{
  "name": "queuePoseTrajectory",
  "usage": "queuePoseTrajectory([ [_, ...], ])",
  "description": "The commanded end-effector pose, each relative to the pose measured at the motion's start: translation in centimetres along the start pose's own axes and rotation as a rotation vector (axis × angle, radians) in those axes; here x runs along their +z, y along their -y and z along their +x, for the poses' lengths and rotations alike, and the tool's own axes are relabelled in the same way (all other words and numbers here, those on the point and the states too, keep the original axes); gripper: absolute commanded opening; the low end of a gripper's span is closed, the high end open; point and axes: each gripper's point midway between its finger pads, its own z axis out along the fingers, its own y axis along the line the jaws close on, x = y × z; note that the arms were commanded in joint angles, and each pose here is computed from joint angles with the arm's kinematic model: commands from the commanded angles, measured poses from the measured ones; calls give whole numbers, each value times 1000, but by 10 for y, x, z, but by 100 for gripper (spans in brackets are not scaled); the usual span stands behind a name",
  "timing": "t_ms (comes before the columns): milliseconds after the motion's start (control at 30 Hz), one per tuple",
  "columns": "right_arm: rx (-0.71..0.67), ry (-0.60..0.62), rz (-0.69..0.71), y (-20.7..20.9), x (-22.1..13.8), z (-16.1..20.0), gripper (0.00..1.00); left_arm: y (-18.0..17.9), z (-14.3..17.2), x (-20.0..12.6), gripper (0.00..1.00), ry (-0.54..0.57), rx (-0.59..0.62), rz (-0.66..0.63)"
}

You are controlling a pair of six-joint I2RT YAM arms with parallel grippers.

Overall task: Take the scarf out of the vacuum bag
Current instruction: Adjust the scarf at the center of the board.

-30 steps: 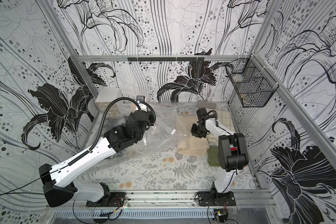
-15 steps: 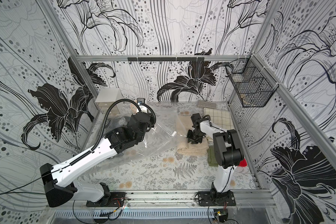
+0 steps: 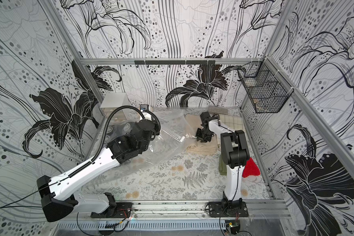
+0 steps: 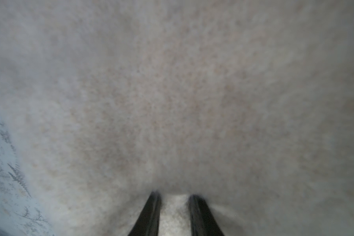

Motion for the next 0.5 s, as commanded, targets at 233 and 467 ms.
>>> queuePoseTrajectory([
  [233,-2,38,-46,4,-22,-10,27,-3,-1,0,0,11,-19,-12],
  [467,-116,239,-316,-51,-106,-27,28,13,7,6,0,-13,-28,41],
])
